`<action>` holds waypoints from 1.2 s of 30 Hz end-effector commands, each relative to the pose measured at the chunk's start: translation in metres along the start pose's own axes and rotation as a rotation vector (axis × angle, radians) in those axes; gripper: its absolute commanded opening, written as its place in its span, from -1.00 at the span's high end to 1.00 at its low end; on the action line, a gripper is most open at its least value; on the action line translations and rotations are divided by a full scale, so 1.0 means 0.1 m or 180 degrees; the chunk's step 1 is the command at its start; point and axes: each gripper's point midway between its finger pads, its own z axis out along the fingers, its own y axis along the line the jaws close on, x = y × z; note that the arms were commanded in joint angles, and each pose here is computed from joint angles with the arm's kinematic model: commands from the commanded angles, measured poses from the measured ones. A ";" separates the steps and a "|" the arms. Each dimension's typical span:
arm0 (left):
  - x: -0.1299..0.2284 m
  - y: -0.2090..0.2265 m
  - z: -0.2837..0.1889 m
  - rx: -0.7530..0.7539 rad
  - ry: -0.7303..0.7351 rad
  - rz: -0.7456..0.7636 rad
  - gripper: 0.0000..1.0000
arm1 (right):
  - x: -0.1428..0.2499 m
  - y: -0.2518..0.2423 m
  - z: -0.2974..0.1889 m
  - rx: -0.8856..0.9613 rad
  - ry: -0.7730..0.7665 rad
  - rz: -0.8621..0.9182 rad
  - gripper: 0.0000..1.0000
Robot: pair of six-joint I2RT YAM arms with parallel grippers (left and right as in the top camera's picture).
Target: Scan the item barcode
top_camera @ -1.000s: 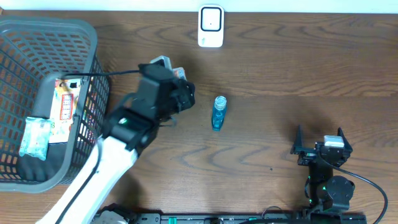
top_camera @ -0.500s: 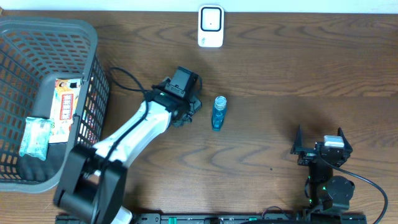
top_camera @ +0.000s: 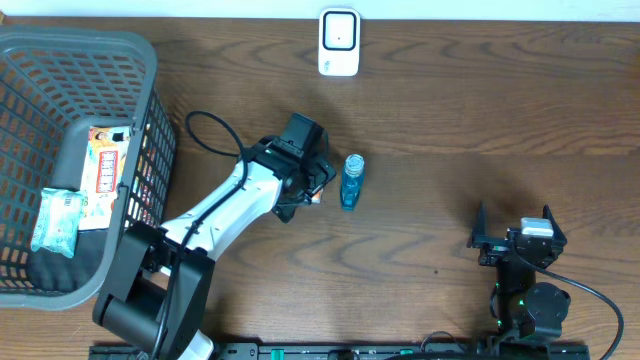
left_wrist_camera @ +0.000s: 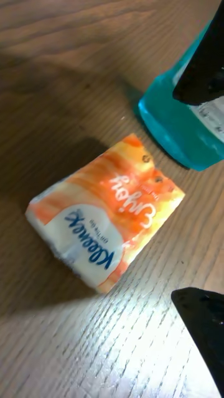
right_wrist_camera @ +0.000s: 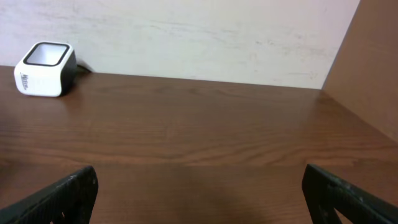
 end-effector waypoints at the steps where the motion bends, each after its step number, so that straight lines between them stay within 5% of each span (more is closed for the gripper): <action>1: -0.07 -0.15 -0.31 0.0248 -0.0179 0.0307 -0.97 | 0.01 -0.02 0.00 0.0037 0.0006 -0.0034 -0.98; 17: -0.57 -0.45 -2.68 0.1093 -0.2185 0.1287 -0.96 | 0.01 -0.02 0.00 0.0036 0.0006 -0.0034 -0.98; 22: -0.69 -0.40 -3.39 0.1031 -0.2813 0.1516 -0.96 | 0.01 -0.02 0.00 0.0036 0.0006 -0.0032 -0.98; 29: -1.18 0.35 -4.26 0.0207 -0.3617 0.0784 -0.96 | 0.01 -0.02 0.00 0.0036 0.0006 -0.0032 -0.99; 36: -1.50 1.26 -4.56 -0.0466 -0.3799 -0.0146 -0.96 | 0.01 -0.02 0.00 0.0036 0.0006 -0.0034 -0.99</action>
